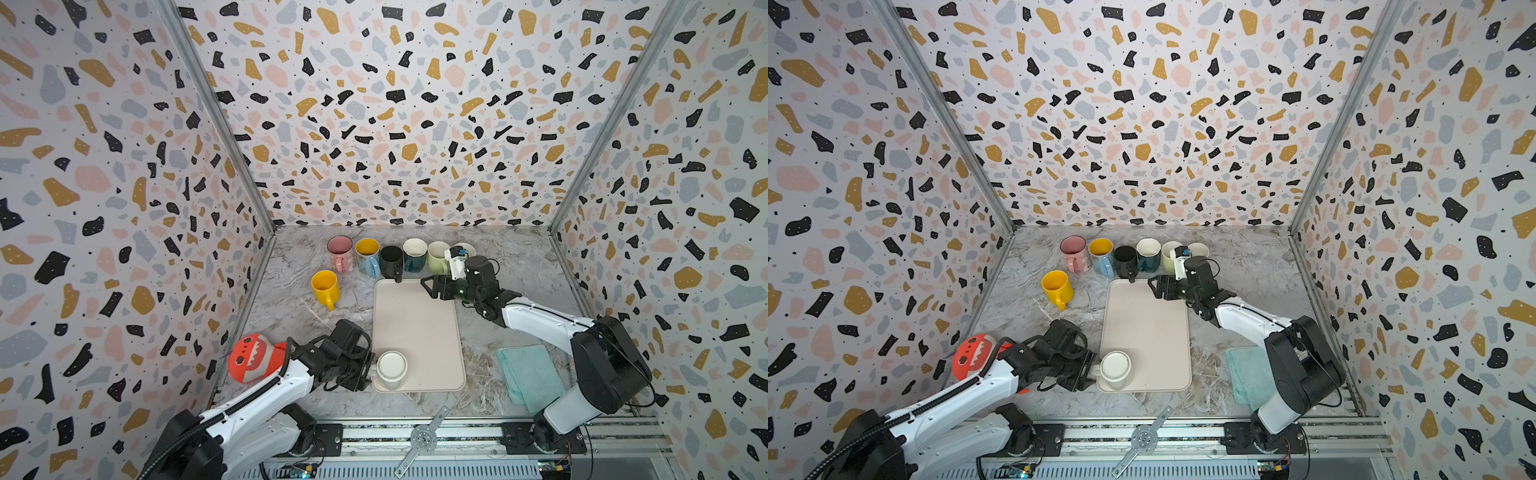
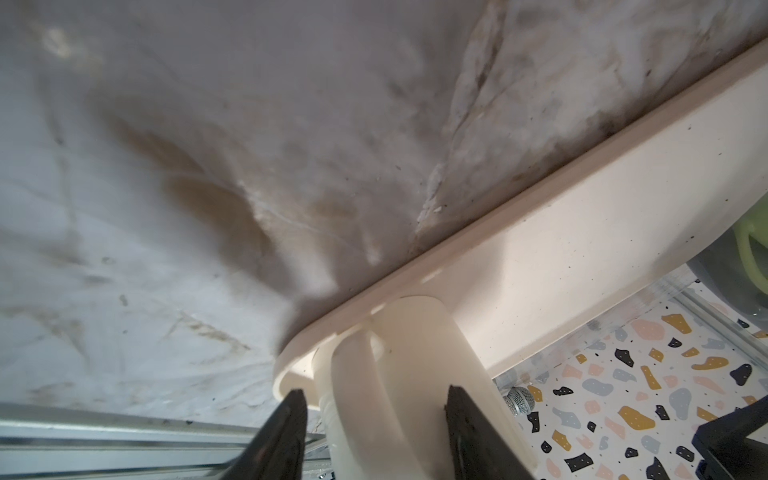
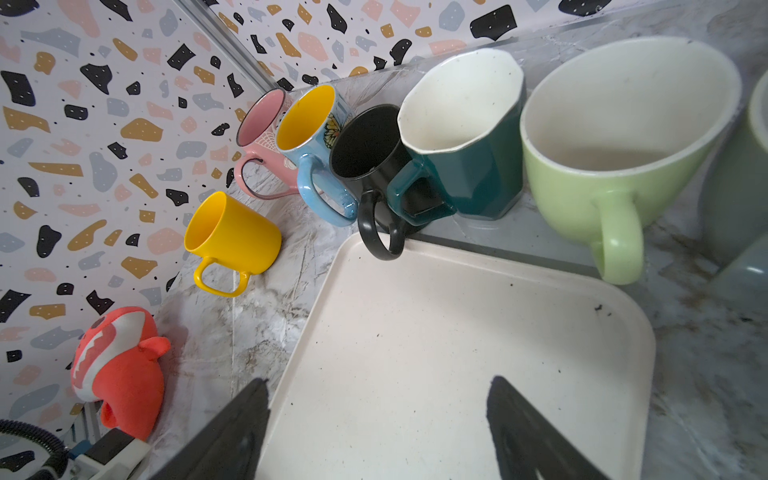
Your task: Turn the mug right side up
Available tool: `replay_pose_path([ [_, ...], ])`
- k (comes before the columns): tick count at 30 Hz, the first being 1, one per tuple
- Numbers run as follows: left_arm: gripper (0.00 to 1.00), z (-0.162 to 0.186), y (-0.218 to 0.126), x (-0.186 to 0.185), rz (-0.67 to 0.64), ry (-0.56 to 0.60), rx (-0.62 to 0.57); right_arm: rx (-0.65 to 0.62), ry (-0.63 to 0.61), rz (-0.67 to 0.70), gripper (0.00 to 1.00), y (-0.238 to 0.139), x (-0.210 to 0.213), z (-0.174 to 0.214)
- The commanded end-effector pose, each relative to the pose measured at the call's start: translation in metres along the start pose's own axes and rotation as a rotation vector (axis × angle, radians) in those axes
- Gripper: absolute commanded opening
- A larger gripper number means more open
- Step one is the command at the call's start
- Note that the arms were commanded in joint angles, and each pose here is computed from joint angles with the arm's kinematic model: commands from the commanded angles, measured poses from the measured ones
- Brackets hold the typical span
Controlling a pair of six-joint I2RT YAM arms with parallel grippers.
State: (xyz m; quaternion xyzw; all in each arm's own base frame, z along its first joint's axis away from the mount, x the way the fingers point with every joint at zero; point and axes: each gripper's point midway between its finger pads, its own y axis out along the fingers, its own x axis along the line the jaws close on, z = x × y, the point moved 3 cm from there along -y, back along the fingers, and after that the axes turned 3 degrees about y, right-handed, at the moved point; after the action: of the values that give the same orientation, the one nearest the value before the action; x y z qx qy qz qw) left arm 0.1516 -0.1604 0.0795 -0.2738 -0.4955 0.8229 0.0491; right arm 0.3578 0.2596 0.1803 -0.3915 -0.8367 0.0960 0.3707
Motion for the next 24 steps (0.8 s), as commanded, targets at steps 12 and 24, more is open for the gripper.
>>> replay_pose_path([
  [12, 0.50, 0.001, 0.010, -0.016, 0.075, -0.026, 0.031, -0.038, -0.006, -0.029, 0.84, -0.003, 0.009, -0.018],
  [24, 0.46, -0.001, 0.005, -0.027, 0.119, -0.017, 0.023, -0.034, -0.003, -0.027, 0.84, -0.002, 0.007, -0.017],
])
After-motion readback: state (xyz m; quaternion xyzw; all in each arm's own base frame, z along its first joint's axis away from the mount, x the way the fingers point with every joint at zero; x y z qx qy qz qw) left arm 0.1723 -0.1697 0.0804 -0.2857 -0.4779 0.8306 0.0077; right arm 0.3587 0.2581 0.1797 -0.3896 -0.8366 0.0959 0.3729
